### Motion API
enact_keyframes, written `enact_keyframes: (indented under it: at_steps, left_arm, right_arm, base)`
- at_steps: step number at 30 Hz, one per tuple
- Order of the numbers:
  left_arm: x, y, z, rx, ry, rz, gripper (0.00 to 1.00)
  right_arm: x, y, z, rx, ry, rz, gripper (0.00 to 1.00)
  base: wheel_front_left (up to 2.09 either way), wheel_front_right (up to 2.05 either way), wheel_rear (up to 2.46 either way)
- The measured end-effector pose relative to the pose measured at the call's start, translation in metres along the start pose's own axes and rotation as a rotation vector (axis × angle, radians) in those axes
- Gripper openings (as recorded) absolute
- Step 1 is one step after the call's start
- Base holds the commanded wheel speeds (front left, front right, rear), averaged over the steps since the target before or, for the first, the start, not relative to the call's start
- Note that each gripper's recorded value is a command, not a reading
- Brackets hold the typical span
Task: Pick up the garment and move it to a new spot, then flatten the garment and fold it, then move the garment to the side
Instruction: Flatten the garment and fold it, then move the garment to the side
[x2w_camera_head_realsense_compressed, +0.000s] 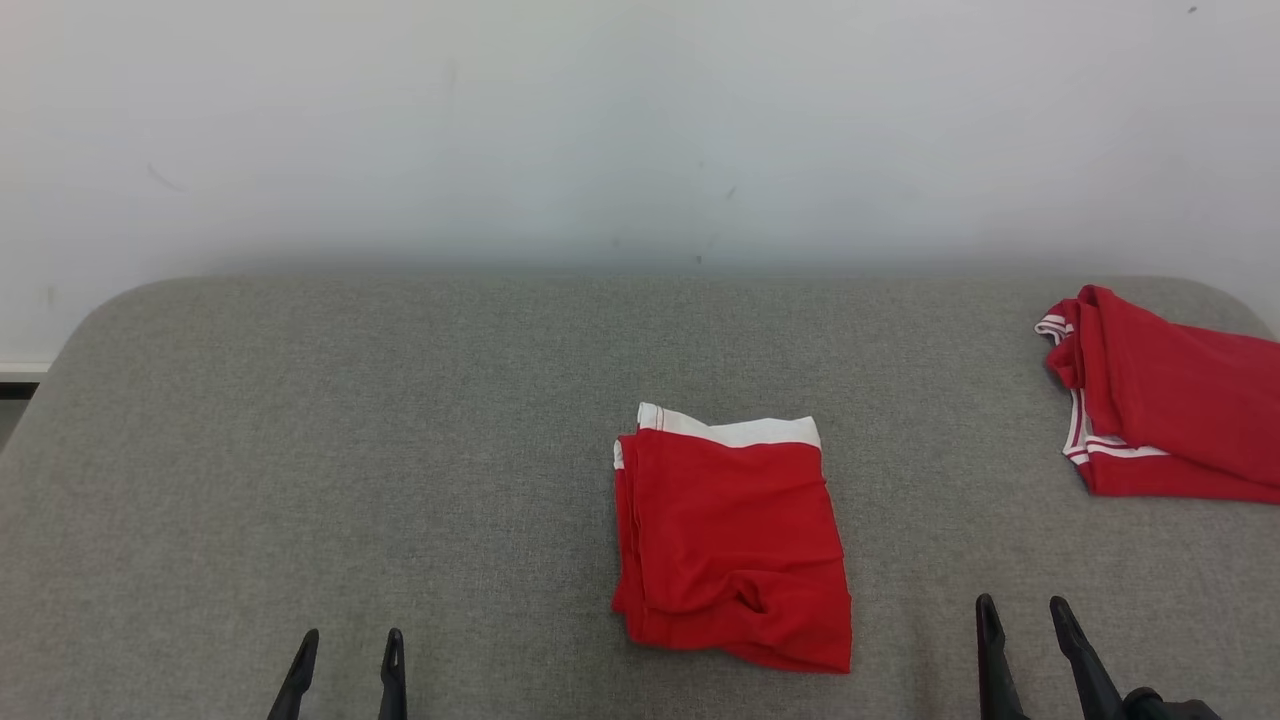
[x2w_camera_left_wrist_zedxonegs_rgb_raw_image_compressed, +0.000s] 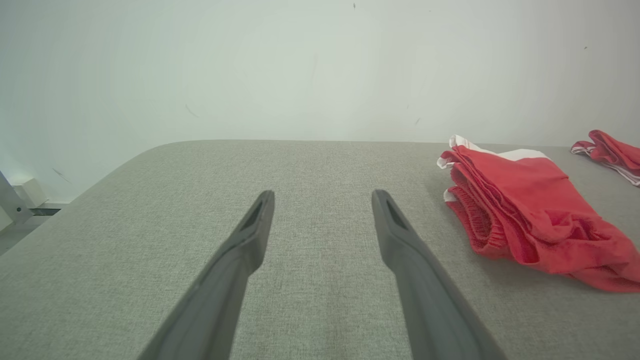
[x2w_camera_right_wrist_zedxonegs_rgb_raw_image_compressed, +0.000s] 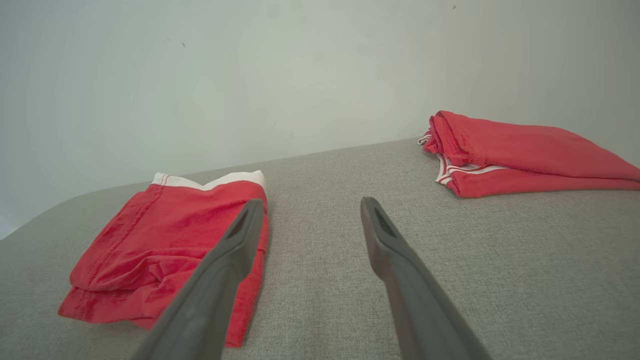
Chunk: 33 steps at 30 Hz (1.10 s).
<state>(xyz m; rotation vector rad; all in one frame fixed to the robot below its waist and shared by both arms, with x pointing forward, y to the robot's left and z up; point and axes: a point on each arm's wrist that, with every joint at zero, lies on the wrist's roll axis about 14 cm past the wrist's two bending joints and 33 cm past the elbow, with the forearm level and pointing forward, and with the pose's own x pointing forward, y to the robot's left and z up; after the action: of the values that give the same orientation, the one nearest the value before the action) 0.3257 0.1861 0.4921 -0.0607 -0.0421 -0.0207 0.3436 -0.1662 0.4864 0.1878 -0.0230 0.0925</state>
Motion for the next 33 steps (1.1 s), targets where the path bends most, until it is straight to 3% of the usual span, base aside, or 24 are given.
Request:
enact_keyframes:
  at_steps: [33]
  left_arm:
    - [-0.0002,0.0017,-0.0055,-0.002,0.018,0.006,1.00]
  right_arm:
    - [0.0021,0.0012,-0.0062,-0.006,0.021,0.006,1.00]
  base:
    - [0.00,0.00,0.00]
